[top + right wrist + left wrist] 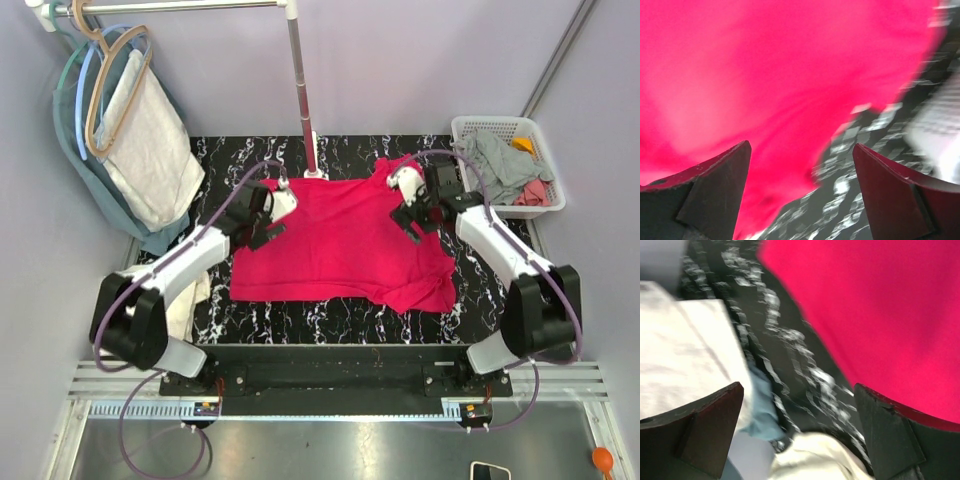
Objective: Fold and stack the t-shirts
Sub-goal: Flatten the tshirt out
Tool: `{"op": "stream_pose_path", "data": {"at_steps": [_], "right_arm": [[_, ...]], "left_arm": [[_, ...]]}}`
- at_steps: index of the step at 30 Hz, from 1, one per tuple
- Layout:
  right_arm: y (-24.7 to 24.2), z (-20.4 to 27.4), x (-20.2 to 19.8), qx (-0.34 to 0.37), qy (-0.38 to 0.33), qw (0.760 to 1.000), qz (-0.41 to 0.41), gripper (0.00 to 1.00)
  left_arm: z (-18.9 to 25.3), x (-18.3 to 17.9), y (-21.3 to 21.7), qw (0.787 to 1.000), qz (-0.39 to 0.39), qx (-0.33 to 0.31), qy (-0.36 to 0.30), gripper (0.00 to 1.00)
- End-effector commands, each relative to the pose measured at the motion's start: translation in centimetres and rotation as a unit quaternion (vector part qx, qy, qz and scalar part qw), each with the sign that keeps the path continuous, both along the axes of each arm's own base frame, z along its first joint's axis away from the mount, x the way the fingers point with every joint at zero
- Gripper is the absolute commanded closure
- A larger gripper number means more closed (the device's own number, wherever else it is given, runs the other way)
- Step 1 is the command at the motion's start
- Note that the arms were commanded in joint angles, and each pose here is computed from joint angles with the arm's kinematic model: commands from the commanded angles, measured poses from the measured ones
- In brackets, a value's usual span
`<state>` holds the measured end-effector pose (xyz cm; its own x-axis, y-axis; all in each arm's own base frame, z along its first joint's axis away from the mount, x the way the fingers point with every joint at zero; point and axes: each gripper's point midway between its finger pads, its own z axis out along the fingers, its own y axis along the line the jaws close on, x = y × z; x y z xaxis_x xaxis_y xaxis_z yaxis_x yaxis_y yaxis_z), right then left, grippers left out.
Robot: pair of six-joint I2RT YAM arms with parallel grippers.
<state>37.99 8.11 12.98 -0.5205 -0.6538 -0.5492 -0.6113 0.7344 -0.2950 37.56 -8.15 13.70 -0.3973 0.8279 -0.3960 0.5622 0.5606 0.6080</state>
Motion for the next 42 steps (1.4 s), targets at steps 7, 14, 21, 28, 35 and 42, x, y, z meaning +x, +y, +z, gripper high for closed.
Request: {"op": "stream_pose_path", "data": {"at_steps": [7, 14, 21, 28, 35, 42], "right_arm": [[0.2, -1.5, -15.3, -0.065, 0.121, 0.983, 0.124, 0.15], [-3.9, -2.7, -16.8, -0.160, 0.103, 0.972, 0.135, 0.21], [-4.4, -4.4, -16.5, -0.182, 0.109, 0.965, 0.151, 0.26], [-4.2, -5.0, -14.7, -0.163, 0.114, 0.969, 0.147, 0.27], [-4.1, -5.6, -13.2, -0.146, 0.117, 0.972, 0.143, 0.28], [-3.4, -6.2, -12.7, -0.132, 0.124, 0.973, 0.146, 0.28]], "left_arm": [[-3.9, -10.3, -2.6, 0.990, -0.087, -0.043, 0.105, 0.01], [-5.5, -11.3, -2.8, 0.985, -0.100, -0.027, 0.137, 0.01], [-6.1, -10.9, -2.7, 0.984, -0.101, -0.011, 0.144, 0.02], [-6.3, -10.4, -2.7, 0.985, -0.105, -0.004, 0.134, 0.02], [-7.1, -10.4, -2.2, 0.985, -0.104, 0.010, 0.136, 0.02], [-7.7, -10.3, -2.1, 0.985, -0.104, 0.019, 0.139, 0.02]]}}
